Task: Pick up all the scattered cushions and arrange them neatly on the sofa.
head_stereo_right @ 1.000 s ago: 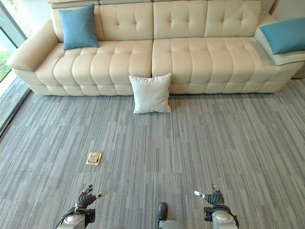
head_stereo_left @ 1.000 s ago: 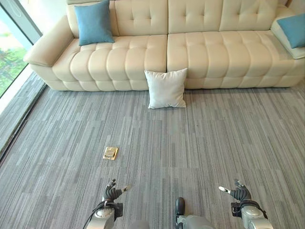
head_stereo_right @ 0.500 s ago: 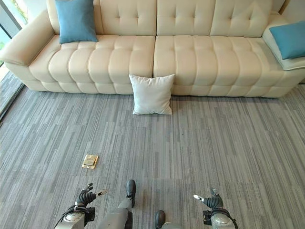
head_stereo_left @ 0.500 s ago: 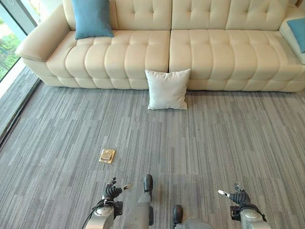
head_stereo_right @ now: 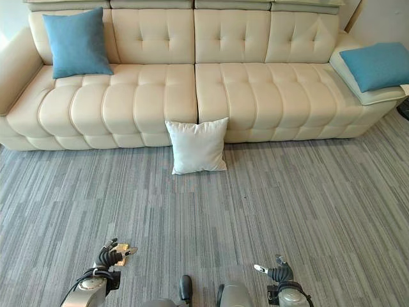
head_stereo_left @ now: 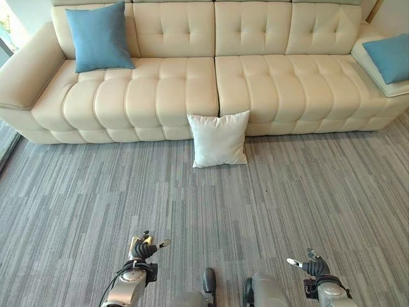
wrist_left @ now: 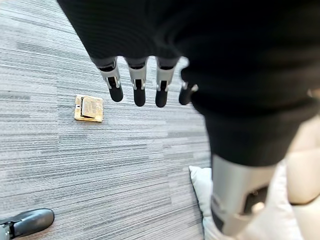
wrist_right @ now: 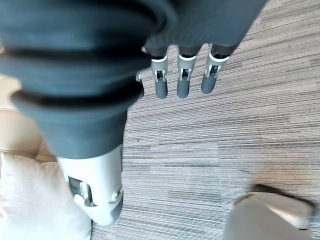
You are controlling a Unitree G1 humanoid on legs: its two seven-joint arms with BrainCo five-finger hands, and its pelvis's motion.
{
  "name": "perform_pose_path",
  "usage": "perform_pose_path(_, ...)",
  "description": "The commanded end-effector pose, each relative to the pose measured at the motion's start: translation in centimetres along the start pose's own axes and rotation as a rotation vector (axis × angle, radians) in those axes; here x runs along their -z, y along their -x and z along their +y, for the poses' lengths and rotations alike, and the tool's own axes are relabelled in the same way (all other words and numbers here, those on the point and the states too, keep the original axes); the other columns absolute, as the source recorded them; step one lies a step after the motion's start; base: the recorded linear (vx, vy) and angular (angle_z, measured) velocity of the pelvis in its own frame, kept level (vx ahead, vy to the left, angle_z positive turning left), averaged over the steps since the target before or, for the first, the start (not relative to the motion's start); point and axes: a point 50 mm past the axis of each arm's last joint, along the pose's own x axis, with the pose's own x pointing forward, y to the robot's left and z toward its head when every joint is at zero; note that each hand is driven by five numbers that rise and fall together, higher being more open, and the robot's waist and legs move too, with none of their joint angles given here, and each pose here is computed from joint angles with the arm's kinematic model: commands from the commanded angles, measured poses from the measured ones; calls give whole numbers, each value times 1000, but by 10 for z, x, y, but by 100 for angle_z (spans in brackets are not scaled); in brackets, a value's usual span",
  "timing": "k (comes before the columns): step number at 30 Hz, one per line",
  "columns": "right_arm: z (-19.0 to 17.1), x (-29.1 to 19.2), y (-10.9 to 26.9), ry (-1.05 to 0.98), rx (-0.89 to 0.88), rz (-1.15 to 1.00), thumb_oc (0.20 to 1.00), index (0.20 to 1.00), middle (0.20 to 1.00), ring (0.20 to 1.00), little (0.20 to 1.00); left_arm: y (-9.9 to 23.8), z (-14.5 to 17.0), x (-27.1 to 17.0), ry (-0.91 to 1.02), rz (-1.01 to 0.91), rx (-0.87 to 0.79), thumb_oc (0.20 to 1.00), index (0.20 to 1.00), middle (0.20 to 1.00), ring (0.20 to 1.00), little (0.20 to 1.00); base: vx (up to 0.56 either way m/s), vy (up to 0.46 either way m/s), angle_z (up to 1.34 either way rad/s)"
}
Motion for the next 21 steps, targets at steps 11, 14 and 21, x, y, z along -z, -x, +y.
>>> perform_pose_path(11, -29, -5, -4, 15, 70, -21, 1000, 1000, 1000, 1000, 1000, 4, -14, -6, 66, -50, 45, 1000, 1000, 1000, 1000, 1000, 524, -308, 19)
perform_pose_path(14, -32, -1, -4, 10, 85, 3, 1000, 1000, 1000, 1000, 1000, 5, -14, -3, 87, -33, 41, 1000, 1000, 1000, 1000, 1000, 313, -169, -15)
perform_pose_path(21, -28, 2, -1, 54, 73, 4, 1000, 1000, 1000, 1000, 1000, 9, -13, 12, 60, 15, 28, 1000, 1000, 1000, 1000, 1000, 283, 23, -7)
